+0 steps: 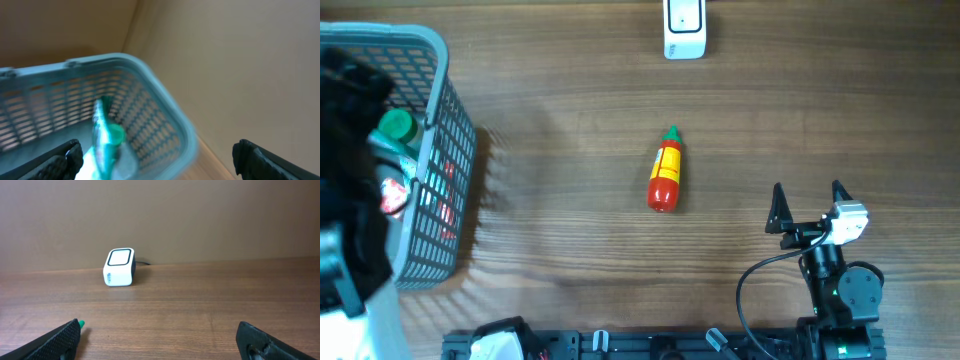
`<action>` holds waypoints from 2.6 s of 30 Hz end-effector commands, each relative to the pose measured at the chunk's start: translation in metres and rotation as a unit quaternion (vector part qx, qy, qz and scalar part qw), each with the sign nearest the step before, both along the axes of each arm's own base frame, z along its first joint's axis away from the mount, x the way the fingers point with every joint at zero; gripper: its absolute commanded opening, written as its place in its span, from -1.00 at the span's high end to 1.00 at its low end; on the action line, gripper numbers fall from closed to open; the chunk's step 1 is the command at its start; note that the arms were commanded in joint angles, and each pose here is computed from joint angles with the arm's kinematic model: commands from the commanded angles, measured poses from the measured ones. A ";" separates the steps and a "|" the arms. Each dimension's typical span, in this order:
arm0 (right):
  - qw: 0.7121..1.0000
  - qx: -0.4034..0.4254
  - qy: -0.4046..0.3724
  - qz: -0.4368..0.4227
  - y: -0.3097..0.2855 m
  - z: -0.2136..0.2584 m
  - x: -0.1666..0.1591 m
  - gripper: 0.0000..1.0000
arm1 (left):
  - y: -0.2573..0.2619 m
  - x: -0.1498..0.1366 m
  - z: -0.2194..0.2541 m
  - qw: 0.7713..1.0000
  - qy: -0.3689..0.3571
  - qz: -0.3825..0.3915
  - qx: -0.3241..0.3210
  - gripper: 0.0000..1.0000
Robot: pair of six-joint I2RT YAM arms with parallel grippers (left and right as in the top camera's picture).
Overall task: Scan the item barcode
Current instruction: 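Return the left gripper to the basket and grasp the green glove pack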
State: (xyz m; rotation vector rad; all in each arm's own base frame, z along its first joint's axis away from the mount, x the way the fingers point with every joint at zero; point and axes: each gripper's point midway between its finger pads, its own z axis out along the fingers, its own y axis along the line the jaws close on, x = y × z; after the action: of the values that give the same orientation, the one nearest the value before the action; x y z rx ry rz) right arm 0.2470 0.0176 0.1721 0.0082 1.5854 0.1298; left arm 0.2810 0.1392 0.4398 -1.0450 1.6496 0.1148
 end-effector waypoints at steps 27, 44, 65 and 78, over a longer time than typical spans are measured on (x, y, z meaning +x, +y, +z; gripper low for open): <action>1.000 -0.004 -0.006 0.005 0.002 0.002 -0.001 -1.00 | 0.101 0.094 -0.237 0.918 0.151 -0.100 -0.354 -1.00; 1.000 -0.004 -0.006 0.005 0.002 0.002 -0.001 -1.00 | 0.092 0.068 -0.279 0.897 0.270 -0.041 -0.348 0.92; 1.000 -0.004 -0.006 0.005 0.002 0.002 -0.001 -1.00 | 0.055 0.044 -0.020 0.981 -0.010 -0.096 -0.168 0.92; 1.000 -0.004 -0.006 0.005 0.002 0.002 -0.001 -0.99 | -0.070 0.023 0.058 0.950 -0.090 -0.284 -0.095 0.92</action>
State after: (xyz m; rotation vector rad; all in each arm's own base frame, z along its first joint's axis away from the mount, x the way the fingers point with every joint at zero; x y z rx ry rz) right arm 0.2470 0.0176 0.1721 0.0082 1.5854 0.1298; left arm 0.3056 0.1117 0.4835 -0.8511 1.7118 -0.4589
